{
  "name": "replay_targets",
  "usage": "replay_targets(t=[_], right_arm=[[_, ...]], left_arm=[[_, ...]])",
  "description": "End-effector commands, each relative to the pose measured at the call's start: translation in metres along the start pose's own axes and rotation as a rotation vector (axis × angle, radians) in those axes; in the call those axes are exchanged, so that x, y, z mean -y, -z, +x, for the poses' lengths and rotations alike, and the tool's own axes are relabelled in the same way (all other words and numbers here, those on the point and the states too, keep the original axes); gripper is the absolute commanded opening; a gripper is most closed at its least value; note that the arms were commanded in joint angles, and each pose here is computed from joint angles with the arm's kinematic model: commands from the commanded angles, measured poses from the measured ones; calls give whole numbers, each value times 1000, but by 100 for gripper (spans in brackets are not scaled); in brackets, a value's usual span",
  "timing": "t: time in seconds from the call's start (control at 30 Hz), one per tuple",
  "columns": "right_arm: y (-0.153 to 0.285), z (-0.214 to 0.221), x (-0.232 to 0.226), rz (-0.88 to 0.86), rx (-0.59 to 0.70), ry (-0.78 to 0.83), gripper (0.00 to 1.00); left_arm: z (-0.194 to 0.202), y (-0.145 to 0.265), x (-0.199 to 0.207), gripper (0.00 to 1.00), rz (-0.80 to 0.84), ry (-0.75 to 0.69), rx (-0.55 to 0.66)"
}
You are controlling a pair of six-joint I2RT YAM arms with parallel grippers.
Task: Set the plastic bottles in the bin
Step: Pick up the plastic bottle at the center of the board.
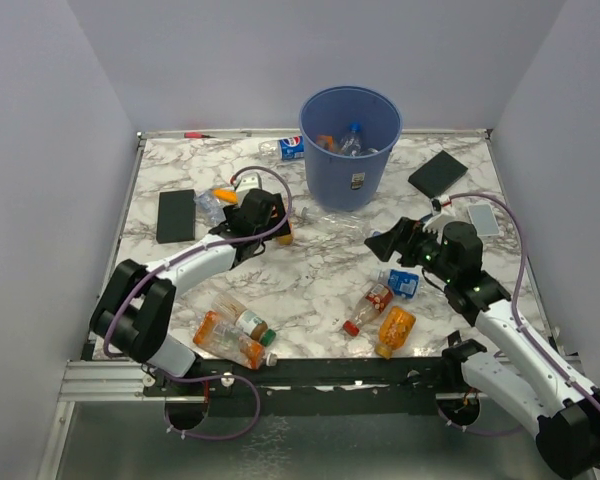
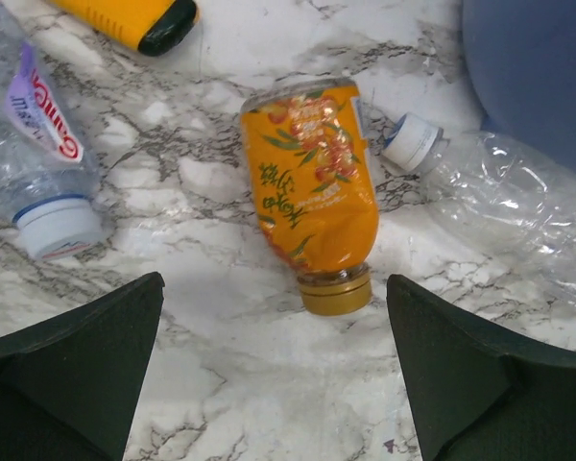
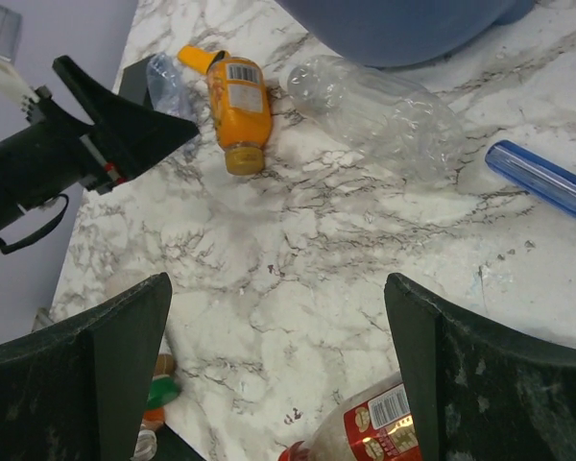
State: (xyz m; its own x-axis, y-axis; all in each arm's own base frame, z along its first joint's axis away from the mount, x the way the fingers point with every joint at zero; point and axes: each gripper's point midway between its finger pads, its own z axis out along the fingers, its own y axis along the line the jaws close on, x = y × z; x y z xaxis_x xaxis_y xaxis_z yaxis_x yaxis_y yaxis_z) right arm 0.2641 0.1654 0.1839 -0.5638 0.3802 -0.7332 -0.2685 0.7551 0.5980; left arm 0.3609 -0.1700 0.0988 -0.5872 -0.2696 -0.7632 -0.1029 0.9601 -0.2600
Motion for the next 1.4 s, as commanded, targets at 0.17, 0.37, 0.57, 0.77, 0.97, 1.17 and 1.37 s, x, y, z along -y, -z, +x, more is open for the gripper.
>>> replay_targets(t=[0.17,0.37,0.57,0.77,0.97,1.17,1.37], right_arm=[[6,-1,-15,-89,26,19,95],[10,7,-10,-71,2,29,95],[14,7,-9,-68,4,38,95],[14,8,-8,-62,3,39,95],[14,7,-10,-65,3,38,95],[16,4,-13,-74,0,36,95],[18,0,-32,-153,-15,58,95]], left_arm=[[-28,-36,18,99,-19,2,11],[-18,-62,19,99,-46,-9,-61],[-10,-75,22,98,-56,-13,-93],[0,-77,22,86,-47,-8,-122],[3,-73,20,66,-38,-3,-119],[1,-67,19,44,-21,2,-106],[-50,-8,24,29,65,60,39]])
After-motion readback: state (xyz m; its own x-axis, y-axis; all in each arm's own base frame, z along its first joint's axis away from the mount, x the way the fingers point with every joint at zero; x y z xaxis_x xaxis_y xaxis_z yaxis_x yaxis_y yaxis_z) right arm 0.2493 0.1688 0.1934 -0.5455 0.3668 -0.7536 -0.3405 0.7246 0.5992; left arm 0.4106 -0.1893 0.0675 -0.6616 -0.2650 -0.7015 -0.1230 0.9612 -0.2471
